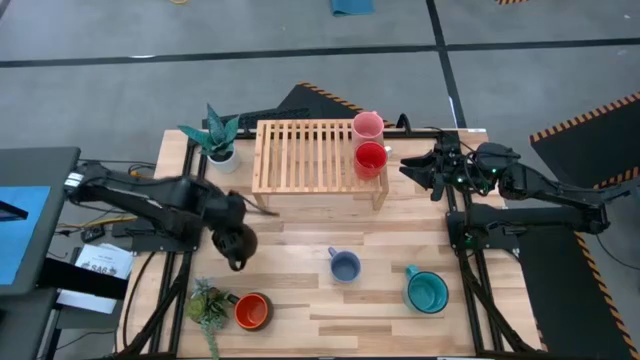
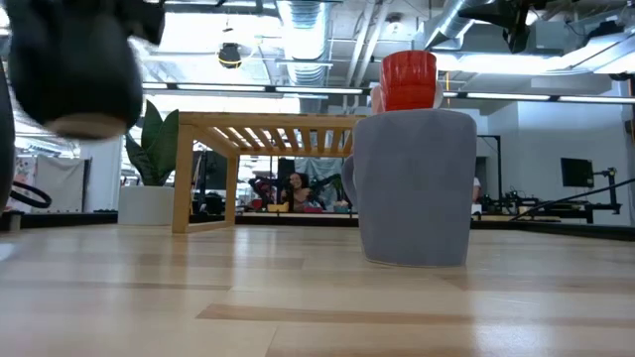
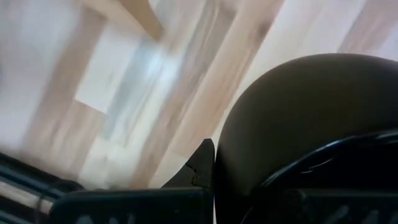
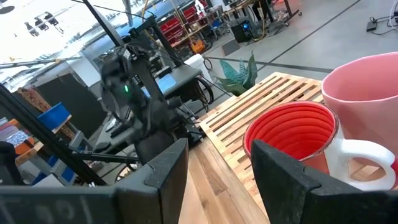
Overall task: Place coffee mugs
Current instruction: Put the black mug on the shelf
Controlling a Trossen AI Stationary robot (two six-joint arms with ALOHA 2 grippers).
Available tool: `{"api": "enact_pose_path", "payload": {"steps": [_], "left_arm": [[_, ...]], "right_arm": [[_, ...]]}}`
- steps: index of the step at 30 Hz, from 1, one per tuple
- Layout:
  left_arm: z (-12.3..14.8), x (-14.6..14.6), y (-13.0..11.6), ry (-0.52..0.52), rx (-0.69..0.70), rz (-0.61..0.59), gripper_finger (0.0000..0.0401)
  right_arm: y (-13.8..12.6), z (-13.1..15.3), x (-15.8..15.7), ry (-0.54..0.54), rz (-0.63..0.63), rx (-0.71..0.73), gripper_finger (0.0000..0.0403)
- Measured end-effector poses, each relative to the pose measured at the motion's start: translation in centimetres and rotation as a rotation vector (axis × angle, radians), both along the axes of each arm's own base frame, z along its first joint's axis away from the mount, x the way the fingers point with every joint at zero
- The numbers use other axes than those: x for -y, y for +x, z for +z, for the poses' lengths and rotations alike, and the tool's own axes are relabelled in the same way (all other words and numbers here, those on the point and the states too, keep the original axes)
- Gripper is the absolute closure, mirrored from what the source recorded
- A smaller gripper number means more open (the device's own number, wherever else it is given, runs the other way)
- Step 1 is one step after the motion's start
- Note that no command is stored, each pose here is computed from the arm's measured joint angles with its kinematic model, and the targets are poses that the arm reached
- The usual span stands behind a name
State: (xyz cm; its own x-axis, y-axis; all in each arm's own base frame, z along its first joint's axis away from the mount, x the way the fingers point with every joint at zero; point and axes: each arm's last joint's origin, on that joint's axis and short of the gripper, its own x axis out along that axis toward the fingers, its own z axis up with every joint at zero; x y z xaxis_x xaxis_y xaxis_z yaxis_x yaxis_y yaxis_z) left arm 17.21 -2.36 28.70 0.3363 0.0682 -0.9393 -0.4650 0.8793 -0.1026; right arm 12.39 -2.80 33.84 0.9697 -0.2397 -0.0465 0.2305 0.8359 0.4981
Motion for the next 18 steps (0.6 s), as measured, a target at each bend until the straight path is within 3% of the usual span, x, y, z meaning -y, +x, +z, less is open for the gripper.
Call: {"api": "enact_pose_path", "payload": {"steps": [5,9,13,18], "left_arm": [[5.5,-1.4,1.1,0.006,0.115,-0.031,0.0399],[9.0,-3.7,3.4,0.107,0.151,-0.037,0.0399],[10.9,-7.4,6.8,0.239,0.144,-0.041,0.04],[11.8,-12.9,11.4,0.341,0.181,0.001,0.04]], "right_arm": [[0.0,0.0,0.0,0.0,0.0,0.0,0.02],[0.0,0.0,0.0,0.0,0.0,0.0,0.02],[0.2,-0.1,0.0,0.009,-0.001,-0.004,0.02],[0.6,-0.3,0.2,0.104,-0.012,0.001,0.02]]}}
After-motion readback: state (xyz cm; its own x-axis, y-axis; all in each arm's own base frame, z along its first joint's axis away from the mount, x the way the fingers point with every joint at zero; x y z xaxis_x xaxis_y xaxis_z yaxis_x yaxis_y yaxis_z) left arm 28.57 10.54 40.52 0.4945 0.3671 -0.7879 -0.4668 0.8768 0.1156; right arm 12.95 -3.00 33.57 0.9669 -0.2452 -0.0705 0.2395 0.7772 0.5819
